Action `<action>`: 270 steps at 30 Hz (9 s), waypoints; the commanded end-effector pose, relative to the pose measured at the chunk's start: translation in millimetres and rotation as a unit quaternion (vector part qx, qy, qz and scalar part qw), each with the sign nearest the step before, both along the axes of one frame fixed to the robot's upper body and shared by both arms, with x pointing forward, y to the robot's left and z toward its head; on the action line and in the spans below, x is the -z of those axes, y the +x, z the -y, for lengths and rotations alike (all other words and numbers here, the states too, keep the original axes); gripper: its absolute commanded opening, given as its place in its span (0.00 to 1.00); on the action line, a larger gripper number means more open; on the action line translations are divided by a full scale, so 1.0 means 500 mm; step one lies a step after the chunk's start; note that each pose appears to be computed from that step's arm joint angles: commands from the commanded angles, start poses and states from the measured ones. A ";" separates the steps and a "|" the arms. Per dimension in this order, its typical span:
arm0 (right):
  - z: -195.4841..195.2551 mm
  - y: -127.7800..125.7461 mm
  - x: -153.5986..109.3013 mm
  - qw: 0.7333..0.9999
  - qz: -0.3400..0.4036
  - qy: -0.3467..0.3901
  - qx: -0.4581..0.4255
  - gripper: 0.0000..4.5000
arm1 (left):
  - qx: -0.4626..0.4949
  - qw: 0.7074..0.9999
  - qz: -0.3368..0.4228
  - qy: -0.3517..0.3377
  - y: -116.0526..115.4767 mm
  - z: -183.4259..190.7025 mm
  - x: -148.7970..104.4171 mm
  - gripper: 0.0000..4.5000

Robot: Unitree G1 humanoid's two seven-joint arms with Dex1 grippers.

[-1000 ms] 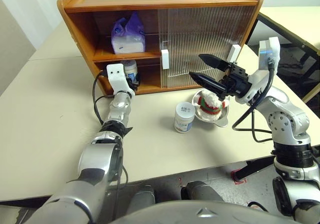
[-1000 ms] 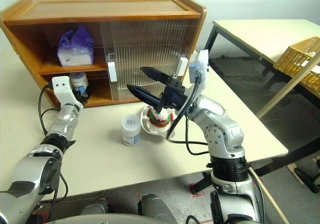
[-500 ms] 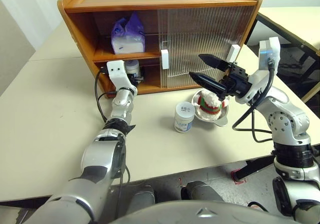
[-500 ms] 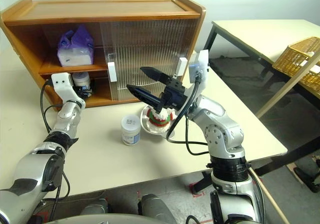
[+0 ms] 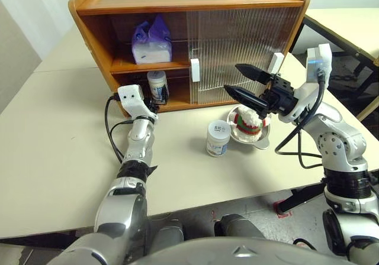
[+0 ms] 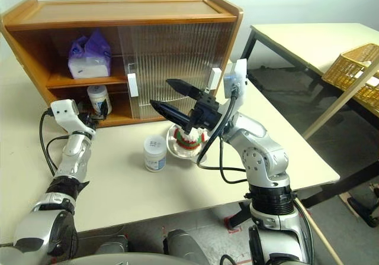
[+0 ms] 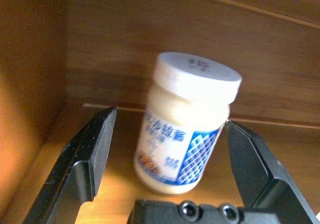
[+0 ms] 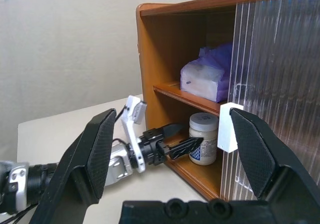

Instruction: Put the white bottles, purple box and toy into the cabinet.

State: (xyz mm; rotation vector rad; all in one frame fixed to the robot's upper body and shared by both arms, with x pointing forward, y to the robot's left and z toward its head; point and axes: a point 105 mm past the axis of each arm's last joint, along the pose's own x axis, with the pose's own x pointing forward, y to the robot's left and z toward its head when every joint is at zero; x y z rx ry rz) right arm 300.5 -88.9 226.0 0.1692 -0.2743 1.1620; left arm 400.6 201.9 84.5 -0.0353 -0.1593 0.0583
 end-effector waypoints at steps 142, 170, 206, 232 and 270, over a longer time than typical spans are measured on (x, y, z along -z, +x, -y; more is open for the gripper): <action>0.006 -0.003 -0.007 1.000 0.006 -0.004 0.010 1.00 | 0.634 0.763 -0.057 0.109 -0.210 0.258 0.055 1.00; 0.007 0.001 -0.010 1.000 0.010 -0.002 0.015 1.00 | 0.573 0.814 -0.048 0.079 -0.177 0.219 0.042 0.68; -0.009 0.002 -0.002 1.000 0.007 0.001 -0.004 1.00 | 0.195 0.980 -0.029 -0.007 -0.034 0.002 -0.031 0.68; -0.004 -0.002 -0.002 1.000 0.007 0.001 0.004 1.00 | -0.015 0.996 -0.085 0.016 0.061 -0.036 0.012 0.68; -0.010 0.003 -0.002 1.000 0.004 0.004 -0.002 1.00 | 0.056 0.998 -0.018 0.032 0.003 0.031 -0.012 1.00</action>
